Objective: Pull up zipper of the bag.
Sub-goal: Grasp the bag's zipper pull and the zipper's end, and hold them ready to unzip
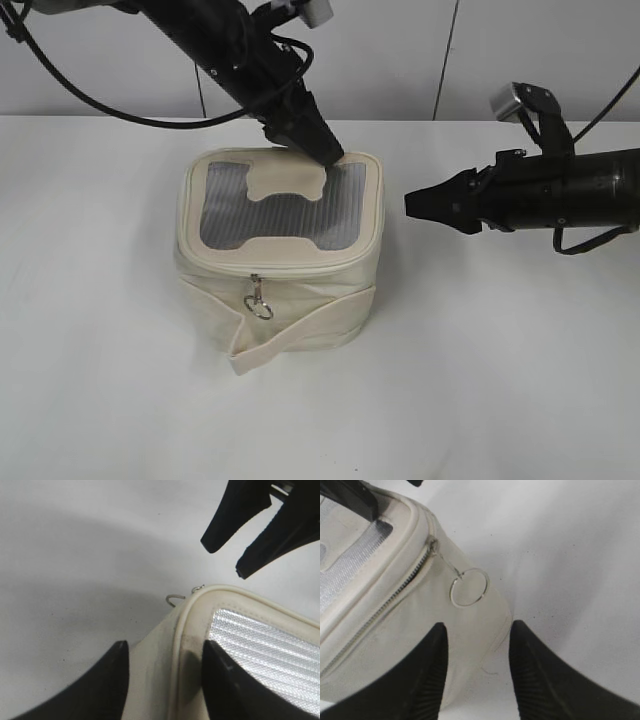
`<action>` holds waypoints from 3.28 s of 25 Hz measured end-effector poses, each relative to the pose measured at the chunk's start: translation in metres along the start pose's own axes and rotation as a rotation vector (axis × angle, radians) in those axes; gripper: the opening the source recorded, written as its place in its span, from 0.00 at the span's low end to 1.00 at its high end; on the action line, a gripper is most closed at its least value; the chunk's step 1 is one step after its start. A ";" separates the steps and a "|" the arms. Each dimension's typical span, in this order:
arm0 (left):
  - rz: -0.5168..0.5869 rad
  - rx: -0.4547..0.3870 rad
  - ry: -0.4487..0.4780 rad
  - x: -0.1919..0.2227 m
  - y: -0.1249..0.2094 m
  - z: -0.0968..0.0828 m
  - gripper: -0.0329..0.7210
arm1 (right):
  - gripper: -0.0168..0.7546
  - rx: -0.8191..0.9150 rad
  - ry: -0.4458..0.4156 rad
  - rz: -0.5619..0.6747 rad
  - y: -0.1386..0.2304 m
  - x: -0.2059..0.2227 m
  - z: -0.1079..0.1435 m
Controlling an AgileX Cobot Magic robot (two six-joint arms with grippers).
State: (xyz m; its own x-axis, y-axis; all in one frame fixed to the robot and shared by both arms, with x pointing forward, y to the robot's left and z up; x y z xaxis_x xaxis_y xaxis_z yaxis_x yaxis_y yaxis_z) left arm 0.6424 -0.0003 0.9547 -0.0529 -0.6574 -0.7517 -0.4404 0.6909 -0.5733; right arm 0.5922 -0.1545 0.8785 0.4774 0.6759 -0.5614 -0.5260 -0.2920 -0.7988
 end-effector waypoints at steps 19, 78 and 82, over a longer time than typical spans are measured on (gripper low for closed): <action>0.026 -0.029 0.002 0.006 0.004 0.002 0.09 | 0.45 -0.090 -0.018 0.058 0.003 0.035 0.010; -0.007 -0.397 -0.114 0.020 -0.009 0.001 0.08 | 0.03 -0.185 -0.202 0.195 -0.001 0.030 0.180; -0.007 -0.422 -0.122 0.021 -0.009 0.002 0.08 | 0.03 -0.161 -0.220 0.214 -0.001 0.045 0.183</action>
State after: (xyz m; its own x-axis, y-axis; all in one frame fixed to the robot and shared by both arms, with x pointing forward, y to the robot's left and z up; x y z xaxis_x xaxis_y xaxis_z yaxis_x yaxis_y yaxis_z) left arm 0.6469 -0.0195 0.9437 0.0466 -0.6041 -0.7956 -0.7695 0.4861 -0.4142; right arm 0.4855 -0.0002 0.8930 0.1959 0.7125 -0.6738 -0.4714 -0.5341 -0.7018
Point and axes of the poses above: a point on each arm's last joint axis where the gripper is mounted, x pointing out along that axis toward the gripper, z along the wrist's bending axis when the last joint is at zero, y = z × x, the point moved 7 cm from there along x, pointing out along that axis toward the gripper, and after that the axes turned 12 degrees about -x, right-handed, at the moved point
